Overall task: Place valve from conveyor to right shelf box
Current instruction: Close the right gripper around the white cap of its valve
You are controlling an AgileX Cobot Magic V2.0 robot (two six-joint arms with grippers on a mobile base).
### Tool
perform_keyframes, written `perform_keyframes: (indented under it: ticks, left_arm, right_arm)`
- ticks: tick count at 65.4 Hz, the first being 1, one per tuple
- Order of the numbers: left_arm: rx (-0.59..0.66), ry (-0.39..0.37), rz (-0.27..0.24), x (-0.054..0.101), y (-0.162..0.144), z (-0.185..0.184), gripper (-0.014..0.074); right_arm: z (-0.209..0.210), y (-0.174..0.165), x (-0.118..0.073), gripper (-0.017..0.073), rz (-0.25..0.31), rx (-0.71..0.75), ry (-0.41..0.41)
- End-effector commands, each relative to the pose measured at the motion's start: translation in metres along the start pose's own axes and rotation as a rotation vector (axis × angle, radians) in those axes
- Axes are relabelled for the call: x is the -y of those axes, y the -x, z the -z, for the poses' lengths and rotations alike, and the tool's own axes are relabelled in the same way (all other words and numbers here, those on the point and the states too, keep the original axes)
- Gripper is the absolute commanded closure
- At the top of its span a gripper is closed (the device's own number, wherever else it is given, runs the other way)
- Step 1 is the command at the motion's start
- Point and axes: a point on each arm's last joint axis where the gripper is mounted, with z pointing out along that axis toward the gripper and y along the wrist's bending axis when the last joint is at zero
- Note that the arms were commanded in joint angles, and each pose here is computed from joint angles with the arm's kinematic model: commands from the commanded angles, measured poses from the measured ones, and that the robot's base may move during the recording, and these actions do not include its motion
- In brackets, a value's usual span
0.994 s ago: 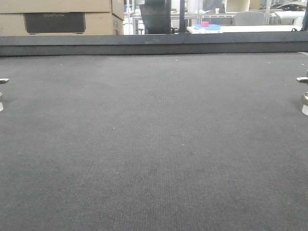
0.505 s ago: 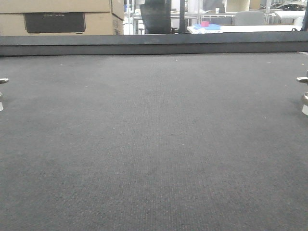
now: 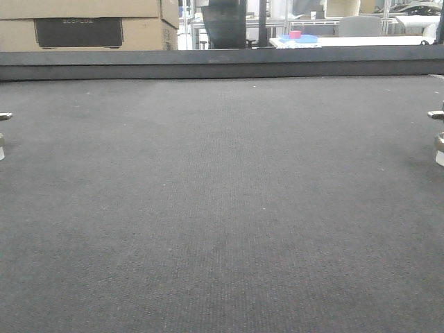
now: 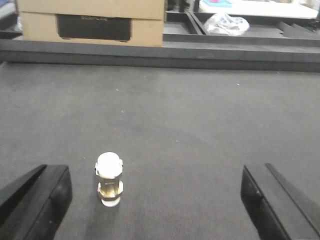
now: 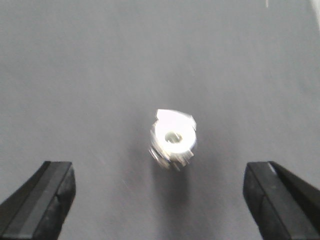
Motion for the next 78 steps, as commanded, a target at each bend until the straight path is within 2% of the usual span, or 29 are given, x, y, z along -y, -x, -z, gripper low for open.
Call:
perform_keyframes:
  ticks: [1, 10, 16, 36, 61, 66, 70, 72, 78]
  left_arm:
    - [-0.004, -0.011, 0.006, 0.001, 0.002, 0.001, 0.0003]
    - [-0.039, -0.013, 0.006, 0.001, -0.001, 0.001, 0.0003]
    - [-0.051, -0.014, 0.006, 0.002, -0.002, 0.001, 0.0003]
    - [-0.071, -0.016, 0.006, 0.002, -0.004, 0.001, 0.0003]
    - [-0.089, -0.018, 0.006, 0.002, -0.006, 0.001, 0.0003]
    - [-0.089, -0.018, 0.006, 0.002, -0.006, 0.001, 0.0003]
    - [-0.089, -0.018, 0.006, 0.002, -0.006, 0.001, 0.0003]
    - [-0.089, -0.018, 0.006, 0.002, -0.006, 0.001, 0.0003]
    - [-0.089, -0.018, 0.006, 0.002, -0.006, 0.001, 0.0003]
  right_arm:
    - [-0.016, 0.012, 0.005, -0.0009, 0.033, -0.143, -0.029]
    - [-0.044, 0.028, 0.01, -0.0009, 0.023, -0.229, -0.026]
    - [-0.07, 0.031, 0.012, -0.0009, -0.015, -0.277, -0.027]
    - [-0.154, 0.014, 0.026, -0.0009, -0.097, -0.455, -0.031]
    - [-0.195, 0.007, 0.028, 0.0006, -0.13, -0.447, -0.011]
    - [-0.198, 0.006, 0.028, 0.0061, -0.13, -0.459, -0.01]
    - [-0.199, 0.005, 0.028, 0.016, -0.13, -0.469, -0.009]
    - [-0.198, 0.004, 0.027, 0.0221, -0.131, -0.48, -0.008]
    - [-0.197, 0.001, 0.028, 0.0493, -0.121, -0.51, -0.015]
